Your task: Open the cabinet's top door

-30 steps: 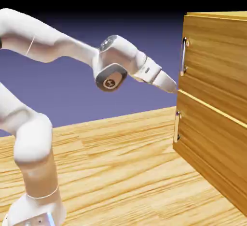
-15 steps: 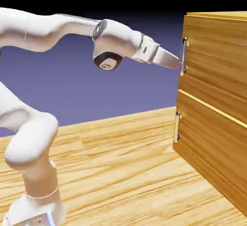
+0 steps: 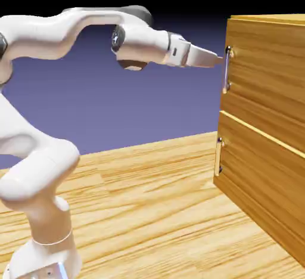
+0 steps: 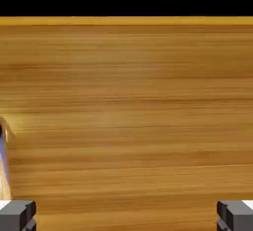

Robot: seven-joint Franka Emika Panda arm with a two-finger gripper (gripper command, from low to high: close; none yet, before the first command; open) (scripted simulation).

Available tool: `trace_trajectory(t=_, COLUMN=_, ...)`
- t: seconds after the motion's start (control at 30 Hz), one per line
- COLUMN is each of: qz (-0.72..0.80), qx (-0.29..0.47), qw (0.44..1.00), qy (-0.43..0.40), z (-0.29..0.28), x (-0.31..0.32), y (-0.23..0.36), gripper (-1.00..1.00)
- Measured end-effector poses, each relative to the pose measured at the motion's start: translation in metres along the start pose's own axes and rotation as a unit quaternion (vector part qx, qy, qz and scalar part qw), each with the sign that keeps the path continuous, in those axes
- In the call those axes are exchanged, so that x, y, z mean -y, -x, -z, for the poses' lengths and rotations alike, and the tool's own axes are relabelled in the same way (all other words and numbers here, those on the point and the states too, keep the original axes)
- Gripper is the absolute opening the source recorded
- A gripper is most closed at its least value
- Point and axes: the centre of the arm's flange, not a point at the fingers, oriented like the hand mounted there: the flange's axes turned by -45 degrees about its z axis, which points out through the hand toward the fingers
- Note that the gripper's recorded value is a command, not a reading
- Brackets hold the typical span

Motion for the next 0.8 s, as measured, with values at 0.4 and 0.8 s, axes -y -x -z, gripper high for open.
trace_trajectory(t=0.4, qz=0.007, qx=-0.057, qw=0.998, qy=-0.009, z=-0.037, x=0.053, y=0.021, gripper=1.0)
trace_trajectory(t=0.8, qz=0.005, qx=-0.093, qw=0.996, qy=-0.012, z=-0.097, x=0.107, y=0.073, gripper=1.0)
